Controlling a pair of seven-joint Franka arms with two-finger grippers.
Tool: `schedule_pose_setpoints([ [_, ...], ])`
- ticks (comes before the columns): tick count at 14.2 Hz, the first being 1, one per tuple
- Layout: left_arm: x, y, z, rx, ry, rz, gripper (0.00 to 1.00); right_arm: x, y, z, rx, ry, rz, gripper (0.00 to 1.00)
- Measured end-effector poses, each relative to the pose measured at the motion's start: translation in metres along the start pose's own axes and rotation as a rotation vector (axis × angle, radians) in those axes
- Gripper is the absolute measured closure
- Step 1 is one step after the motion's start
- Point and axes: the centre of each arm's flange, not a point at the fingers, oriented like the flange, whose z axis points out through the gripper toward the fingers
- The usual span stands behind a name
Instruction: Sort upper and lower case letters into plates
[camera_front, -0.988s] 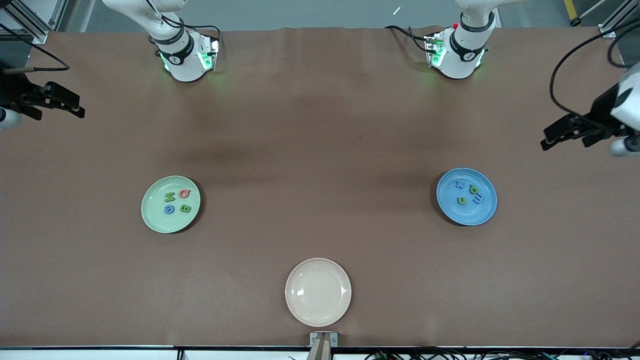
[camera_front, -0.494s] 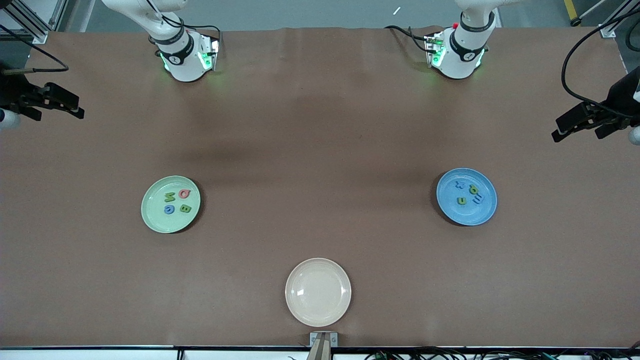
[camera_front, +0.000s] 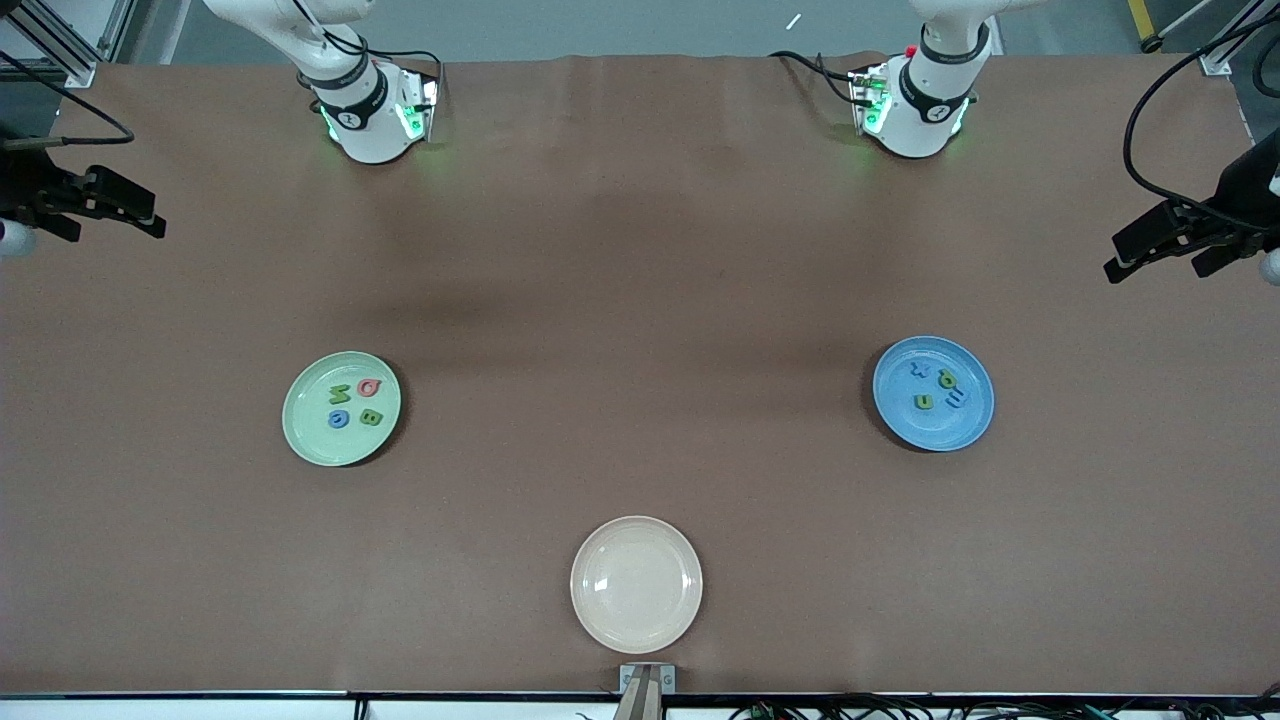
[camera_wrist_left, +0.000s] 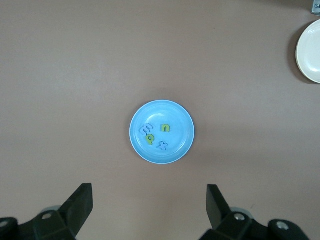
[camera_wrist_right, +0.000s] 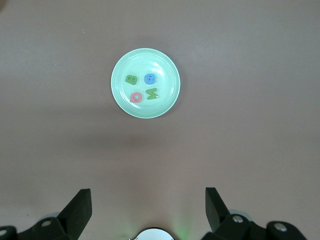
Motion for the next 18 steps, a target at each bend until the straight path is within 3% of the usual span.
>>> schedule_pose_setpoints([
  [18, 0.0001, 0.0021, -0.0002, -0.001, 0.0, 0.004, 0.0, 0.0013, 0.0007, -0.0012, -0.001, 0.013, 0.001, 0.0],
])
